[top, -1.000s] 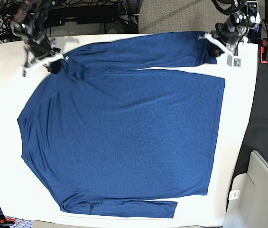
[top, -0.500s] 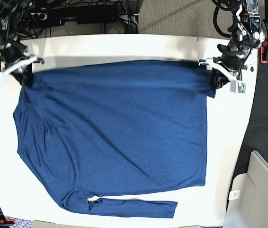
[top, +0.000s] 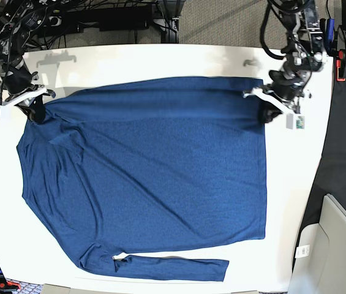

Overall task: Fold the T-shirt properly
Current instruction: 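Drag both held corners away from the hem to straighten the shirt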

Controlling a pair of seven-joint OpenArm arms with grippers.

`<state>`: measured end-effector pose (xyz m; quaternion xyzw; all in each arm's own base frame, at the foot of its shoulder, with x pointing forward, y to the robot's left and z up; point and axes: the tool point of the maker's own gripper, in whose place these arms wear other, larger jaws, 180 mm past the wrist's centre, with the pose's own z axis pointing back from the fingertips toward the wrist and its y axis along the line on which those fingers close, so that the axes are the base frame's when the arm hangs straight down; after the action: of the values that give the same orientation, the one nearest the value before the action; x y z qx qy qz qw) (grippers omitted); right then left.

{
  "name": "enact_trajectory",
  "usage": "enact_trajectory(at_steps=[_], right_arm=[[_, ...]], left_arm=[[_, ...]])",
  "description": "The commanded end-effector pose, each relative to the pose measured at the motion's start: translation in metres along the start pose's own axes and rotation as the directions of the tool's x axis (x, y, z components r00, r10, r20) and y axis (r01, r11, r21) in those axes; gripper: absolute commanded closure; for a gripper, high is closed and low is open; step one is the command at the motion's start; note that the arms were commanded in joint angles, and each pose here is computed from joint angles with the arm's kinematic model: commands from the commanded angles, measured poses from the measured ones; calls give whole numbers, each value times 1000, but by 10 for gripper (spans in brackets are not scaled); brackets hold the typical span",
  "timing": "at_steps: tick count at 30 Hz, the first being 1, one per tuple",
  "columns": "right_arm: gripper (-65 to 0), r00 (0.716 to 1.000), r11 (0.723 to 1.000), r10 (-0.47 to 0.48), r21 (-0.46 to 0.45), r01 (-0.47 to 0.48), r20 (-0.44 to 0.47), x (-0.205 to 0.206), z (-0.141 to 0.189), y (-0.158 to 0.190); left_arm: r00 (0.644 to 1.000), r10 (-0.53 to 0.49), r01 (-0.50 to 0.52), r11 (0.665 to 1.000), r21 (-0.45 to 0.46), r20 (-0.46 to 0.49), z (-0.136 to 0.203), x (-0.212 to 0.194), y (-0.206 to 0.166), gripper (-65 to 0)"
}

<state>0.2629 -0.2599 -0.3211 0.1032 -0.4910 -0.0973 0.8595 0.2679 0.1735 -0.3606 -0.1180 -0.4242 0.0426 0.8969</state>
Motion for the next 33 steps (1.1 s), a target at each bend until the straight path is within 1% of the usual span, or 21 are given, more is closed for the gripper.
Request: enact_trajectory(at_steps=[1, 3, 4, 5, 9, 12, 14, 18, 19, 22, 26, 29, 33], right_arm=[[-2, 998, 1000, 17, 9, -18, 52, 16, 3, 1], [-2, 998, 1000, 17, 10, -18, 53, 16, 3, 2], [-2, 998, 1000, 19, 11, -19, 53, 16, 3, 2], [-2, 998, 1000, 17, 13, -18, 54, 16, 3, 2], [-2, 998, 1000, 16, 15, -17, 54, 16, 3, 3], [-2, 998, 1000, 15, 16, -16, 55, 16, 3, 3], [-2, 998, 1000, 15, 16, -16, 55, 16, 3, 3], [-2, 998, 1000, 15, 16, -16, 55, 16, 3, 3], [-2, 998, 1000, 17, 16, -18, 55, 16, 3, 3], [-2, 998, 1000, 18, 15, -19, 55, 17, 3, 2], [-2, 998, 1000, 17, 16, -18, 55, 16, 3, 3], [-2, 998, 1000, 15, 16, -16, 55, 16, 3, 3], [-2, 998, 1000, 18, 15, -19, 54, 16, 4, 2]], left_arm=[[1000, -6, 7, 1000, -9, 23, 0, 5, -1, -1], [1000, 6, -6, 1000, 2, -17, -1, -10, 4, -14], [999, 10, -9, 1000, 6, -34, 0, -17, 6, -35], [999, 5, -5, 1000, 6, -47, 0, -19, 6, -66], [984, 11, -6, 1000, 28, -180, 5, -39, 14, -206], [984, 17, -7, 999, 53, -179, 11, -35, 22, -254], [986, 21, -10, 998, 69, -164, 15, -30, 28, -259], [983, 34, -16, 995, 98, -178, 24, -38, 37, -260], [982, 36, -17, 995, 98, -187, 24, -40, 37, -260], [966, 51, -26, 995, 97, -255, 27, -55, 35, -261], [956, 90, -68, 994, 88, -279, 23, -66, 27, -261], [954, 100, -81, 994, 80, -283, 14, -64, 24, -261], [949, 128, -109, 991, 80, -287, 12, -69, 22, -261]])
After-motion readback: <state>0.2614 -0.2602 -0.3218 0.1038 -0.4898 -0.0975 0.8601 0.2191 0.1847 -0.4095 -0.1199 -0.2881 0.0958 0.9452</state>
